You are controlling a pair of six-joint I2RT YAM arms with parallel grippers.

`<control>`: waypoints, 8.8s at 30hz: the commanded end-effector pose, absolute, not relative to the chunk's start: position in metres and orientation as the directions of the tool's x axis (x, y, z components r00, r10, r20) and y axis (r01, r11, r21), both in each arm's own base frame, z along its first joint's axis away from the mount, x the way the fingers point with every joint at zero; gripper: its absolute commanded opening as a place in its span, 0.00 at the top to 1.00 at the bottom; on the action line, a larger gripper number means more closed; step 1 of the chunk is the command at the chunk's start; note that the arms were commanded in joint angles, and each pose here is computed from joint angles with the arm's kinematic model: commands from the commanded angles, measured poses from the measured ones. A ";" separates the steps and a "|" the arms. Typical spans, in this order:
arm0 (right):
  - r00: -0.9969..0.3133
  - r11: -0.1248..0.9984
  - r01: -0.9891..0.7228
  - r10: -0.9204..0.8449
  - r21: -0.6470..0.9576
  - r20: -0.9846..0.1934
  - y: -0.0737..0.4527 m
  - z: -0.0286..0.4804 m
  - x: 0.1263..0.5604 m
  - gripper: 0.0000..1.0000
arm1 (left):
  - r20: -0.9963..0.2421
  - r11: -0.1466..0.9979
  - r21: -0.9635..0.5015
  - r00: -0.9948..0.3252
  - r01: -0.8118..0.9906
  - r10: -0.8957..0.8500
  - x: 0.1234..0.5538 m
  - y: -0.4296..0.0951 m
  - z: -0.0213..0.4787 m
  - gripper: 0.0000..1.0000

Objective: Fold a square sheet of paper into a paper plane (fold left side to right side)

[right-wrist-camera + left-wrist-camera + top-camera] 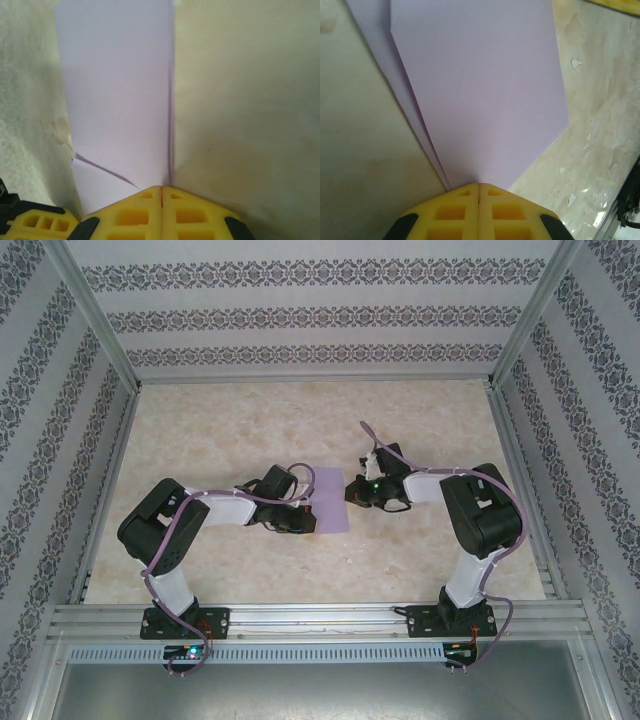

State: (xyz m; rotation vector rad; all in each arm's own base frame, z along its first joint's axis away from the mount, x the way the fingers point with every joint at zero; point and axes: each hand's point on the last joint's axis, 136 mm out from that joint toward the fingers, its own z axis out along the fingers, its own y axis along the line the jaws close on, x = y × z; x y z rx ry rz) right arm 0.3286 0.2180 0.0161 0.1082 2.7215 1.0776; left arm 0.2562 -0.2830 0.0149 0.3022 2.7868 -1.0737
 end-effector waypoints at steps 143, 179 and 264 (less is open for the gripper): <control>-0.941 0.712 -0.084 0.174 0.697 -0.292 0.205 0.064 0.286 0.40 | -0.406 0.722 -0.624 -0.913 0.298 0.026 0.330 -0.288 0.045 0.92; -0.943 0.500 -0.130 0.203 0.856 -0.262 0.280 0.055 0.324 0.71 | -0.498 0.749 -0.612 -0.859 0.254 -0.115 0.331 -0.264 0.059 0.76; -0.630 0.765 -0.257 0.331 0.591 -0.702 0.142 0.191 0.311 0.46 | -0.674 0.851 -0.302 -0.727 0.429 0.127 0.306 -0.237 0.207 0.96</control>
